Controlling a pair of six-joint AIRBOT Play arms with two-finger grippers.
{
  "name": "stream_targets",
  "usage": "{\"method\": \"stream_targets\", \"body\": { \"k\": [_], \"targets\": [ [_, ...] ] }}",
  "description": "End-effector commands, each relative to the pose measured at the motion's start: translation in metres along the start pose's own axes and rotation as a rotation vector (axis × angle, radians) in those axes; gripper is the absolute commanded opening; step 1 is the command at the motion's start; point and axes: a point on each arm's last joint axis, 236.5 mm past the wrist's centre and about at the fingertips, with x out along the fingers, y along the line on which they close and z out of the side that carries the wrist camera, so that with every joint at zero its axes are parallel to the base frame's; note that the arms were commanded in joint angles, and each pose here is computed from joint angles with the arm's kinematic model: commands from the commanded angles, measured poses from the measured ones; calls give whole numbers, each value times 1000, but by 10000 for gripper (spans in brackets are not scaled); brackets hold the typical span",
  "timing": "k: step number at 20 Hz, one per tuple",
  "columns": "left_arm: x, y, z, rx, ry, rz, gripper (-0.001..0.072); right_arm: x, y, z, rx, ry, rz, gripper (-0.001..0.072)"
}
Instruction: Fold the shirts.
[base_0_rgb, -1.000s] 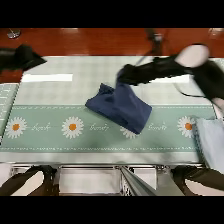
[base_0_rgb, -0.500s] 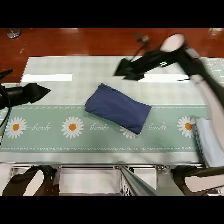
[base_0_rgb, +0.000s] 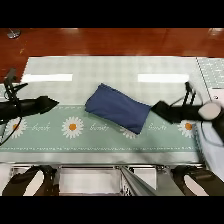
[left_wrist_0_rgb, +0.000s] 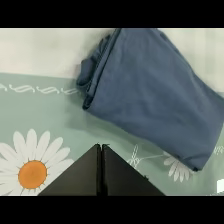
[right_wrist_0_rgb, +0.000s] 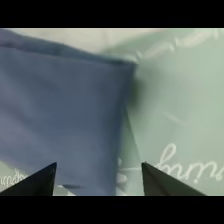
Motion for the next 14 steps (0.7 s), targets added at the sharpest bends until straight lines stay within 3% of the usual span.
{"method": "stream_targets", "body": {
  "k": [1,6,7,8,9,10,11,14],
  "targets": [
    [10,-6,-14,17,33,-15,27,35,-21,-25,170,13,82,618],
    [16,-19,-19,54,46,-35,27,71,17,-35,170,228,227,603],
    [16,-20,-20,58,48,-37,27,76,20,-34,173,251,237,532],
    [17,-21,-21,60,51,-39,27,80,25,-31,171,275,250,414],
    [17,-22,-21,63,53,-41,27,81,34,-29,145,296,275,264],
    [17,-22,-21,63,53,-42,27,77,50,-24,78,312,323,51],
    [17,-22,-21,63,52,-41,27,68,67,-15,11,313,364,20],
    [17,-23,-21,59,51,-47,27,26,127,32,-228,272,398,19]
  ]
}}
